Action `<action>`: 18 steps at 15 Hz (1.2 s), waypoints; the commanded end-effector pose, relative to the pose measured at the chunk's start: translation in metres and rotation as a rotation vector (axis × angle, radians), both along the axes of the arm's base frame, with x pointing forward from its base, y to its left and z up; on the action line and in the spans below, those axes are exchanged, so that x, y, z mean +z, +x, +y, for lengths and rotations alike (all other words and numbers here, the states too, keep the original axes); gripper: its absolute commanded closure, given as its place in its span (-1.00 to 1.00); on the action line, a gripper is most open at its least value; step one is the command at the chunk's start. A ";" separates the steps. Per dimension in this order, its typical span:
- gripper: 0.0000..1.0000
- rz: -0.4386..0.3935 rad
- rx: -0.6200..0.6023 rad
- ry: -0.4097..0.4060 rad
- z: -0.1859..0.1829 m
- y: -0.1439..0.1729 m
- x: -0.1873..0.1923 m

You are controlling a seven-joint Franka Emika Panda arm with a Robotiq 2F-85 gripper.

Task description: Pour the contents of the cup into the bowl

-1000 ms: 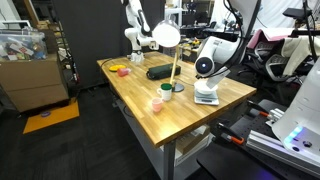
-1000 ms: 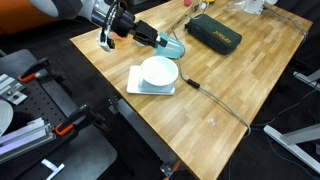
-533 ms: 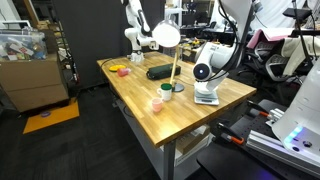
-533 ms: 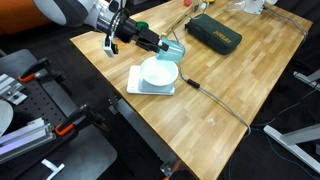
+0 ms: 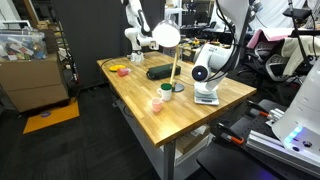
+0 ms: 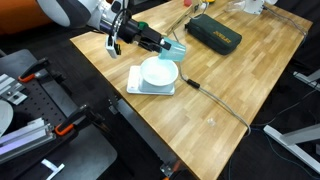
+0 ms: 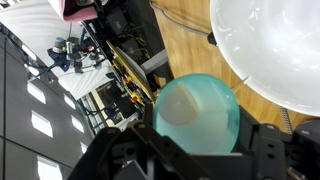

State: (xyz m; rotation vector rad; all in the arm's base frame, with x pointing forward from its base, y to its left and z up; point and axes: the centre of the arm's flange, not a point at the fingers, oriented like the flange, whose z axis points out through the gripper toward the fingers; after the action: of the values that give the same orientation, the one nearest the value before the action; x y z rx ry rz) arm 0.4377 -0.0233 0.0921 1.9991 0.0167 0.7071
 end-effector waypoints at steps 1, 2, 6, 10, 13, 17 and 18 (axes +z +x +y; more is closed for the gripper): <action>-0.03 0.003 0.015 -0.049 -0.002 0.003 0.001; -0.03 0.004 0.017 -0.055 -0.002 0.003 0.002; -0.03 0.012 0.019 -0.079 -0.004 0.004 0.003; -0.03 0.017 0.023 -0.093 -0.004 0.005 0.004; -0.03 0.018 0.029 -0.103 -0.004 0.006 0.006; -0.03 0.021 0.037 -0.124 -0.004 0.008 0.009; -0.03 0.021 0.039 -0.131 -0.004 0.009 0.010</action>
State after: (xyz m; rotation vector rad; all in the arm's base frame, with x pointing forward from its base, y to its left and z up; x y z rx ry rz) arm 0.4438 -0.0274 0.0981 1.9225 0.0736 0.6869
